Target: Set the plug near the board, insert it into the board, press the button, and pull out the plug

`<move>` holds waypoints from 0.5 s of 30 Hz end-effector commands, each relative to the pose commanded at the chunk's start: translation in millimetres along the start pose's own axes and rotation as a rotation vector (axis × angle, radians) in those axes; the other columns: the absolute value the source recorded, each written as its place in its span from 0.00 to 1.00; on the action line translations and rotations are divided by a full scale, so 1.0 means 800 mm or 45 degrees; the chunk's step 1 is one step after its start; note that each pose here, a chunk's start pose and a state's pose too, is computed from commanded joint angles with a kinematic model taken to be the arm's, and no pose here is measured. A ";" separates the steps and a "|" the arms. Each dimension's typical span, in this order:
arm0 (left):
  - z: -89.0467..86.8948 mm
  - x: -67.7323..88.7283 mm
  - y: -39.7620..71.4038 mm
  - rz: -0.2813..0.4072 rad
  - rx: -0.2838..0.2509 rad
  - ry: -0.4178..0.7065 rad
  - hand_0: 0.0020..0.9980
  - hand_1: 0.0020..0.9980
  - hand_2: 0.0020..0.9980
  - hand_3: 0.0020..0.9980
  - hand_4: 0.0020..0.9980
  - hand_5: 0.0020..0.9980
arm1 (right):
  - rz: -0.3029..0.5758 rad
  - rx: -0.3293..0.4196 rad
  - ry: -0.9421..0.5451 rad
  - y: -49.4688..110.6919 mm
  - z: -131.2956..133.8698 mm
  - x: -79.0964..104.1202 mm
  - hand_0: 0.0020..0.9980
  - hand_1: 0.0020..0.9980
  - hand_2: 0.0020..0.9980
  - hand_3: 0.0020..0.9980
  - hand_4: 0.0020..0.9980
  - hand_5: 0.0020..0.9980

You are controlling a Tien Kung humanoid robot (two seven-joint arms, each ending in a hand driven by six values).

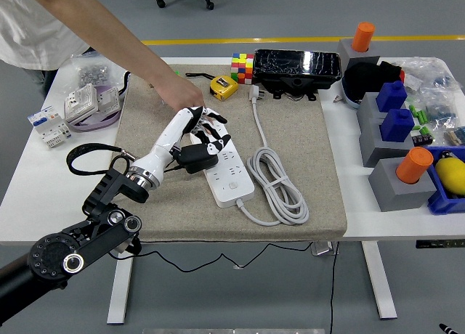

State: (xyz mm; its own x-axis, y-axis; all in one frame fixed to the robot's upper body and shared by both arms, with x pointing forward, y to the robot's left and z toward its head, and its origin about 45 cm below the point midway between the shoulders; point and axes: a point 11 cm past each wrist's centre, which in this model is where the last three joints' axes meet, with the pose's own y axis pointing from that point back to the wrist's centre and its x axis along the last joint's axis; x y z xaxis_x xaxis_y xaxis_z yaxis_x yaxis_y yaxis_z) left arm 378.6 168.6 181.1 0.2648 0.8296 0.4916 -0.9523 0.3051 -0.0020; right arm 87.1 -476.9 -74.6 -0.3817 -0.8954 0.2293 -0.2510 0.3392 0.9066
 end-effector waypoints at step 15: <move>-0.047 0.009 -0.004 0.041 0.094 -0.349 0.71 0.74 0.67 0.62 0.86 0.26 | -0.002 -0.003 0.000 0.000 0.001 -0.001 0.54 0.64 0.66 0.56 0.90 0.42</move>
State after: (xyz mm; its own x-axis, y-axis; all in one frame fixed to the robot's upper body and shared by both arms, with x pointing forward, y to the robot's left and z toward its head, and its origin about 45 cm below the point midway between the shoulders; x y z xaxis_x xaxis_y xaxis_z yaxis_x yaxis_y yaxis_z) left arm 389.3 190.7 151.8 0.1926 0.6777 0.7097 -0.9707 0.2374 0.0367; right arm 86.7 -476.1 -75.2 -0.3813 -0.8960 0.2277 -0.2498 0.3370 0.9077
